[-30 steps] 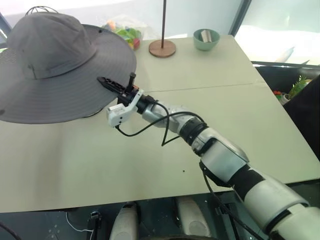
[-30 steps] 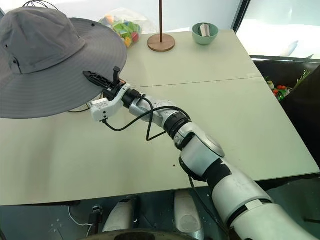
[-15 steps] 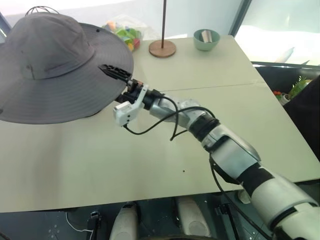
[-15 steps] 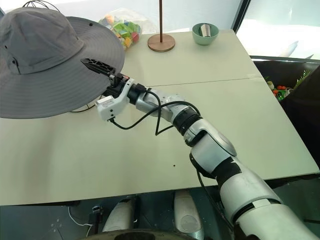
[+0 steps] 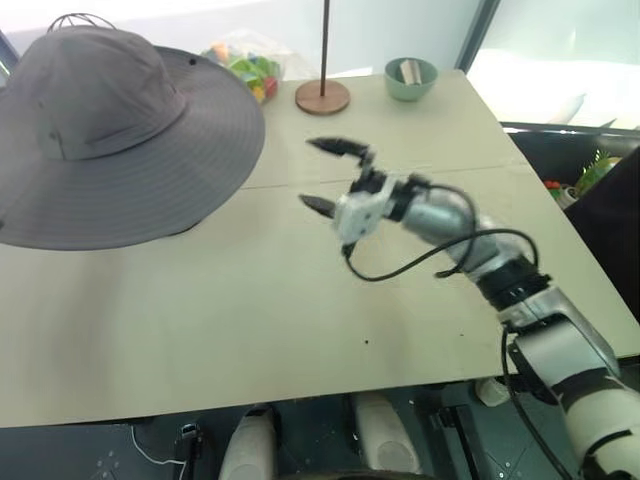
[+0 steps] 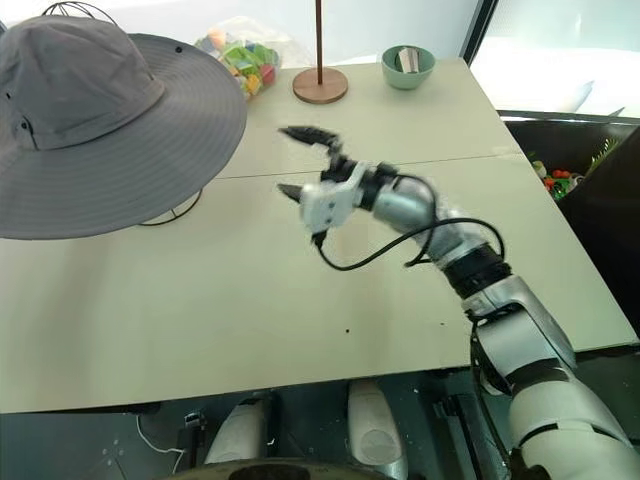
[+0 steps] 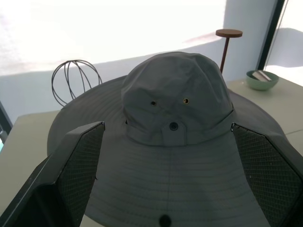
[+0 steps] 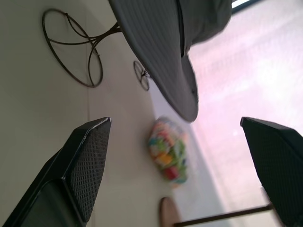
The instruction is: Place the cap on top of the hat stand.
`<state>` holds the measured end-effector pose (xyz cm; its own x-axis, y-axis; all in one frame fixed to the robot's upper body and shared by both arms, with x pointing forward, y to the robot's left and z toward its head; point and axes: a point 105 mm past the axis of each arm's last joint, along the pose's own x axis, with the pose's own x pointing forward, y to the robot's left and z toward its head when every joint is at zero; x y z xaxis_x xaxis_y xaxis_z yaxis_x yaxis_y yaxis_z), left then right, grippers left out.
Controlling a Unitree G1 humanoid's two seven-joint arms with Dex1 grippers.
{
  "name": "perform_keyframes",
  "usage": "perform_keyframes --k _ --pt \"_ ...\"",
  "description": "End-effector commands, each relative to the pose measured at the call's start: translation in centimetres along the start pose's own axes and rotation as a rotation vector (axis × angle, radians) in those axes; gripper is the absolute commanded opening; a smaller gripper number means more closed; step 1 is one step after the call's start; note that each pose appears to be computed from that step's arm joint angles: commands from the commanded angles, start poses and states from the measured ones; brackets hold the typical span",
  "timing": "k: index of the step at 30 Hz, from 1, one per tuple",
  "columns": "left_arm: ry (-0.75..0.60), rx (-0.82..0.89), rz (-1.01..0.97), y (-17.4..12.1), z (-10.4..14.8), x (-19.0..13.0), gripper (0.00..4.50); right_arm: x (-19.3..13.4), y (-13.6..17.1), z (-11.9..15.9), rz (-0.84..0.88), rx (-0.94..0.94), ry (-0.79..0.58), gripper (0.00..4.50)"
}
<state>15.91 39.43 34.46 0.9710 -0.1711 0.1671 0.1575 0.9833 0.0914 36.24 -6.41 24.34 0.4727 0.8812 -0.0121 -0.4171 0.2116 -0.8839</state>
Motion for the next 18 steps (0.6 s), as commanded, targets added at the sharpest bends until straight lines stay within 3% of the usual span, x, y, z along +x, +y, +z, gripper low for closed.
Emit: perform_keyframes --k 1,6,11,18 --pt "-0.055 0.018 0.07 1.0 0.8 -2.5 4.5 -2.8 -3.3 0.3 0.089 0.403 -0.009 4.47" --pt "-0.021 0.011 0.103 1.6 0.0 -5.1 4.5 -5.6 -6.1 0.6 0.224 0.679 -0.001 4.47" --pt "0.006 -0.001 0.135 2.3 -0.6 -6.9 4.5 -6.8 -8.4 0.3 0.23 0.723 0.004 4.47" --pt "0.023 0.011 0.115 1.9 -0.6 -7.0 4.5 -7.4 -10.3 1.3 0.235 0.802 -0.079 4.47"
